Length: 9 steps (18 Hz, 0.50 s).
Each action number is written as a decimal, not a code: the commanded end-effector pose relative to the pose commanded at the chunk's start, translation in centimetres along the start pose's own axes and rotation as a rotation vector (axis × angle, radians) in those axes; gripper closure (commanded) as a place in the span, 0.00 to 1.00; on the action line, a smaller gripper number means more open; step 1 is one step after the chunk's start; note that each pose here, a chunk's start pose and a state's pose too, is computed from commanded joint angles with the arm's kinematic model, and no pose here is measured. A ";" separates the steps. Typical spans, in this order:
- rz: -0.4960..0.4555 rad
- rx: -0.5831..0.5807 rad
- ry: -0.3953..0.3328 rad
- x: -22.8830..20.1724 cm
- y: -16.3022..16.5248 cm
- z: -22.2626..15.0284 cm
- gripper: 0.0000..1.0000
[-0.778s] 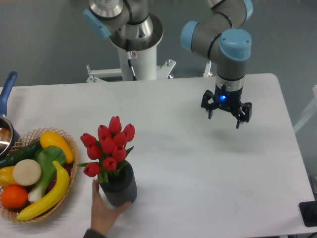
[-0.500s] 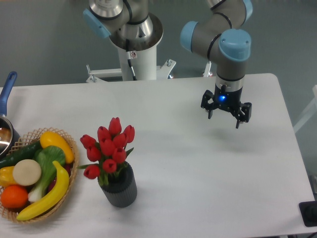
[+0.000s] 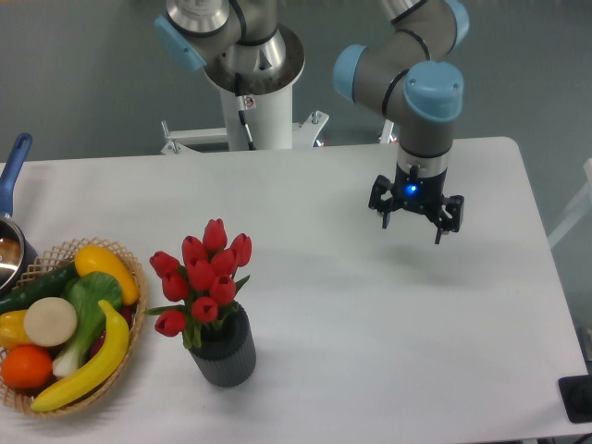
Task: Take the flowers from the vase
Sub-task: 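Move the open gripper toward the red tulip heads above the vase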
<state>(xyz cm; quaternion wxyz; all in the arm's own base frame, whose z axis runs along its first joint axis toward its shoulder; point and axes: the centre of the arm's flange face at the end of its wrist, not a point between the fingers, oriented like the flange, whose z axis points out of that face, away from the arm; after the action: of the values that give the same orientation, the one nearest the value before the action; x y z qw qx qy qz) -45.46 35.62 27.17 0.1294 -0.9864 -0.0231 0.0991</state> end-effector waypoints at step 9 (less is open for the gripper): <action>0.093 0.212 0.060 4.4 -6.9 -2.7 0.00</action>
<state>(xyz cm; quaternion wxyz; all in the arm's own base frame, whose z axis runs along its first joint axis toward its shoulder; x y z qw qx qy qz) -40.76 41.95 30.72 0.2288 -0.9697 0.0373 0.0773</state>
